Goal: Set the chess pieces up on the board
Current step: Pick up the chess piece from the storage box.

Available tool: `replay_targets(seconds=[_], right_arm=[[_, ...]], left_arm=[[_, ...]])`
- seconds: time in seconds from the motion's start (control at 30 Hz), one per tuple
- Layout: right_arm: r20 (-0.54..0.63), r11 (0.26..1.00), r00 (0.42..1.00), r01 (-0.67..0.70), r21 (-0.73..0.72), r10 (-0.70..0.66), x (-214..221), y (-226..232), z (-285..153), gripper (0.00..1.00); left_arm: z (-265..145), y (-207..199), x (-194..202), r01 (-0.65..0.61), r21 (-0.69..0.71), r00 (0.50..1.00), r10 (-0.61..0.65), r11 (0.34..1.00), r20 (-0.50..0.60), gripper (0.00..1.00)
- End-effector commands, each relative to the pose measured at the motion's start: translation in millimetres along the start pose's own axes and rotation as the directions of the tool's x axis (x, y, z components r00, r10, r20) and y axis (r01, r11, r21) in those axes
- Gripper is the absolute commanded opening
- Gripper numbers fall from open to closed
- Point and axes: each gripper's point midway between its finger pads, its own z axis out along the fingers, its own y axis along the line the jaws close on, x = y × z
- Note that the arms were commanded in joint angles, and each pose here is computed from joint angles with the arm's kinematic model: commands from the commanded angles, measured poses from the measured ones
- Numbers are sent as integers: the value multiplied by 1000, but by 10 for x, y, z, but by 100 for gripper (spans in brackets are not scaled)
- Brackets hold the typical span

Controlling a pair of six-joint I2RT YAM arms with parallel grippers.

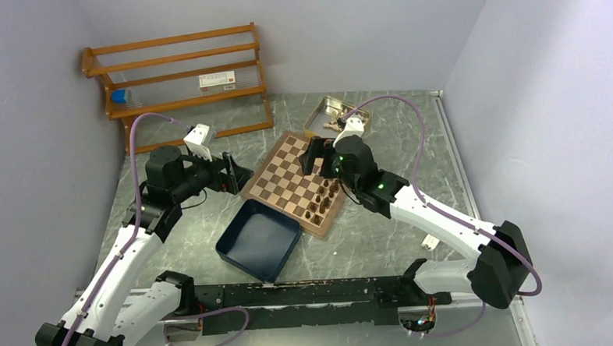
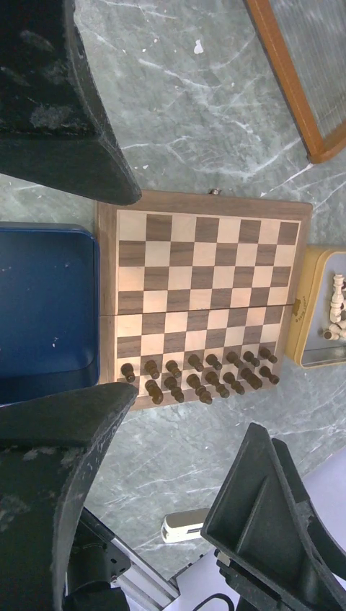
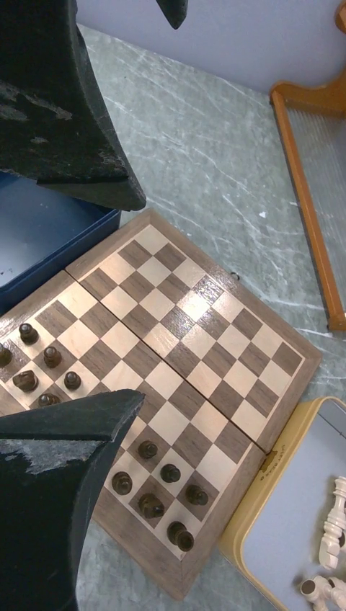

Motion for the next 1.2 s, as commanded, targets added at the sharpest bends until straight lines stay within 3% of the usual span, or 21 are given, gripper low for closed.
replay_targets(seconds=[0.0, 0.37, 0.63, 0.77, 0.87, 0.97, 1.17], right_arm=[[44, 1000, 999, -18, 13, 17, -135, -9, -21, 100], [92, 1000, 995, 24, 20, -26, -295, 14, -1, 100], [65, 961, 966, 240, 140, -251, -442, -47, 469, 97], [-6, 946, 964, 261, 192, -265, -466, -288, 890, 81], [-25, 935, 962, 269, 230, -271, -531, -515, 1165, 59], [-49, 922, 960, 279, 269, -276, -540, -786, 1402, 45], [-106, 921, 962, 270, 280, -250, -439, -1289, 1892, 29]], left_arm=[[-33, 42, -37, -13, -20, 1000, 14, 1000, 20, 97], [-50, 55, -29, -11, -31, 1000, 12, 999, 19, 98], [-109, 135, -68, 1, -95, 1000, 1, 995, 25, 98], [-219, 162, -91, 4, -137, 1000, -1, 991, 25, 98], [-283, 278, -21, -11, -199, 999, 17, 980, 27, 97], [-311, 317, 23, -12, -218, 999, 22, 976, 46, 97], [-311, 287, 26, -17, -202, 999, 26, 979, 42, 98]])
